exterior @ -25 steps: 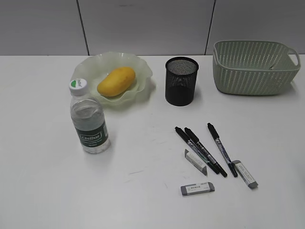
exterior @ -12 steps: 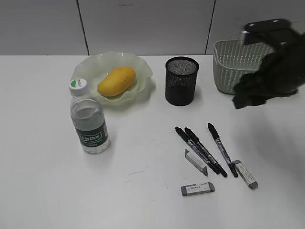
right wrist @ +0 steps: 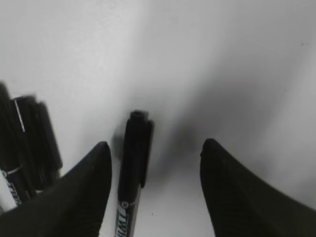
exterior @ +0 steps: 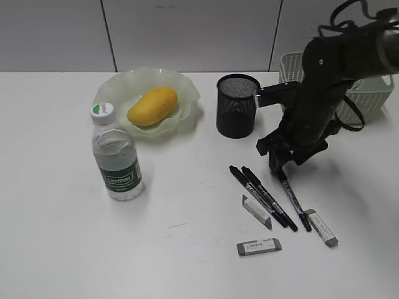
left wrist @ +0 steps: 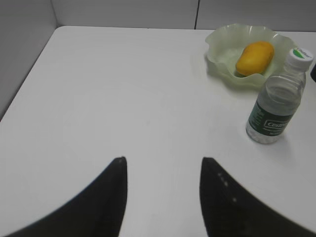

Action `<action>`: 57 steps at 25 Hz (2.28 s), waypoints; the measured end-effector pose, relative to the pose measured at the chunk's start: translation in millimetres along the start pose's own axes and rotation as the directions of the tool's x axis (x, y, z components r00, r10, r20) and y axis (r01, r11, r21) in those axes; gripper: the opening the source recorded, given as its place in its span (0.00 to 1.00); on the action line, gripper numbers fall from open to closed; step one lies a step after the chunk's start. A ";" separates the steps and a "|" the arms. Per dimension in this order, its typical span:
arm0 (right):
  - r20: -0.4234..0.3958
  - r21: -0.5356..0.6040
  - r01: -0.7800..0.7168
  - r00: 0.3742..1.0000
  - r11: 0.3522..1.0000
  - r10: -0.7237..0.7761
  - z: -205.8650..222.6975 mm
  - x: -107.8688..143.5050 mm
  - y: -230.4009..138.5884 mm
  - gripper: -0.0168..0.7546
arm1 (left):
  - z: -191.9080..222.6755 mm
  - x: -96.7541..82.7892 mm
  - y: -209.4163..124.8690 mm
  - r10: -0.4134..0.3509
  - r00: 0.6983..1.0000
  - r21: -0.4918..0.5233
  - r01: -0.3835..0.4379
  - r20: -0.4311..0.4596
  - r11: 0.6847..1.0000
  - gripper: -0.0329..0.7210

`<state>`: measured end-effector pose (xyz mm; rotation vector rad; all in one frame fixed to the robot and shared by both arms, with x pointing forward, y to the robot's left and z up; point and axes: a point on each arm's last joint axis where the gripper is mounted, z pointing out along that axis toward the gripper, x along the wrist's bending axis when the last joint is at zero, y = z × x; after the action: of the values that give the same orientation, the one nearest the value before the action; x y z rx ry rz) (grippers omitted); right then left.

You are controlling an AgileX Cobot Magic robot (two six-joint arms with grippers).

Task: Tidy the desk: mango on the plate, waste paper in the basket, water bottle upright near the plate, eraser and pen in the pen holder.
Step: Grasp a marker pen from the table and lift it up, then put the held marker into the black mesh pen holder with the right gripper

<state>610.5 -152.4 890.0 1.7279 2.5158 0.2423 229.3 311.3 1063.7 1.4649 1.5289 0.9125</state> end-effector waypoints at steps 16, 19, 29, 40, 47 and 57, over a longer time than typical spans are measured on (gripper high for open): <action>-0.061 -0.083 -0.028 0.998 0.996 0.023 -17.2 5.8 10.8 0.20 | 0.0 0.0 0.0 0.000 1.000 0.000 0.000 0.000 1.000 0.47; -0.070 -0.302 -0.033 0.997 0.953 0.013 -71.2 7.2 22.3 0.20 | 0.0 0.0 0.0 0.000 1.000 0.000 0.000 0.000 1.000 0.45; -0.003 -0.987 -0.013 0.998 0.158 0.064 -151.5 -4.1 42.9 0.20 | 0.0 0.0 0.0 0.000 1.000 0.000 0.000 0.000 1.000 0.38; -0.030 -0.977 -0.012 0.997 0.215 -0.078 -40.9 6.7 53.3 0.20 | 0.0 -0.1 0.0 0.000 1.000 0.000 0.000 0.001 1.000 0.36; -0.041 -0.950 0.003 0.990 0.312 -0.134 -33.8 11.9 51.3 0.59 | 0.0 -0.1 0.0 0.000 1.000 0.000 0.000 0.001 1.000 0.36; 0.061 -0.786 0.050 0.998 0.616 -0.003 -169.7 -0.1 6.0 0.62 | 0.0 -0.1 0.0 -0.001 1.000 0.000 0.001 0.002 1.000 0.36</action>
<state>589.8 -164.8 1058.1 1.2678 1.8799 1.0986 229.3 311.1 1063.7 1.4647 1.5285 0.9104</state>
